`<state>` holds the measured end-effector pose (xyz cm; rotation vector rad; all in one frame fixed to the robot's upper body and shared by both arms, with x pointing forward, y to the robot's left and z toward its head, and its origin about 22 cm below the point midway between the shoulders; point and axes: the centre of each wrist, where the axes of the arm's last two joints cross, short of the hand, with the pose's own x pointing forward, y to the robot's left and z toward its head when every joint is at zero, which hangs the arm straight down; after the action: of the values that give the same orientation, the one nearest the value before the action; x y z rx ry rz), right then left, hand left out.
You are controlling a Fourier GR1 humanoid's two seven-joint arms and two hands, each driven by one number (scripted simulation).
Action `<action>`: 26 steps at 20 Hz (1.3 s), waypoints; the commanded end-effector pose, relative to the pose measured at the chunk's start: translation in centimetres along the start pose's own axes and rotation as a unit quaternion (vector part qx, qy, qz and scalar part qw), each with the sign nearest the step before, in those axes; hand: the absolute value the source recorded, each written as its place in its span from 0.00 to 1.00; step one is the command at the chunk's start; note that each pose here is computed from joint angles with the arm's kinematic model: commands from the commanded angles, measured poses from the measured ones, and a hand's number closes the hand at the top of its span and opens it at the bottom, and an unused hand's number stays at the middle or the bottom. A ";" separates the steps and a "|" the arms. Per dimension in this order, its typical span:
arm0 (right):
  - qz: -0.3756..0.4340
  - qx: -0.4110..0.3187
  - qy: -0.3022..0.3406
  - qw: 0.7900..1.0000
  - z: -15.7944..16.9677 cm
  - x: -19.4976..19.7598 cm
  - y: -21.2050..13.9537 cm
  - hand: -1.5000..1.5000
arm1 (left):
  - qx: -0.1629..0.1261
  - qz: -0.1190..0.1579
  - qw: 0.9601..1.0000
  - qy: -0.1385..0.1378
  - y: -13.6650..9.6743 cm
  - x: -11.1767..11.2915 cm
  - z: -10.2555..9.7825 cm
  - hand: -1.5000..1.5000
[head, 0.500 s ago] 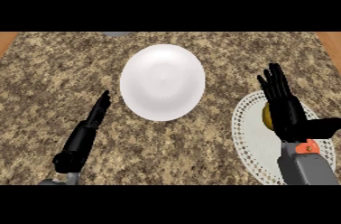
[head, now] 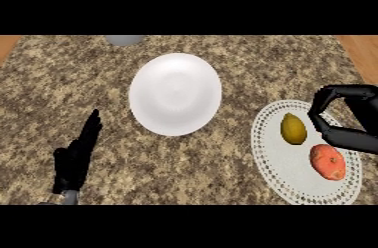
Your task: Pick the squash from the placemat and place it in the plate
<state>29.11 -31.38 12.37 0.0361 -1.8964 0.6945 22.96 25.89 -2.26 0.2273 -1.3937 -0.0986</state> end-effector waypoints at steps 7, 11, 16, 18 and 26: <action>-0.208 -0.020 -0.061 0.976 10.9 -9.1 -1.3 0.00 | 0.018 0.021 0.998 0.048 -0.5 0.9 -0.8 0.50; -0.125 0.111 -0.060 0.984 12.2 -8.5 -3.4 0.00 | 0.022 0.016 0.998 0.052 -0.4 0.9 -0.7 0.50; 0.079 0.162 -0.045 0.983 10.8 -6.2 -5.9 0.00 | 0.023 0.013 0.998 0.057 0.0 1.9 -2.0 0.50; 0.127 0.169 -0.043 0.977 10.1 -5.7 -7.3 0.00 | 0.011 0.014 0.998 0.060 -1.1 0.4 -1.0 0.50; 0.235 0.292 0.039 0.926 7.2 -3.8 -7.8 0.00 | 0.014 0.005 0.998 0.057 0.3 2.4 -1.5 0.50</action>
<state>26.44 -43.42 9.68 -0.1506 -1.6912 1.3837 24.89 25.27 -0.93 0.2364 -1.2868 -0.0413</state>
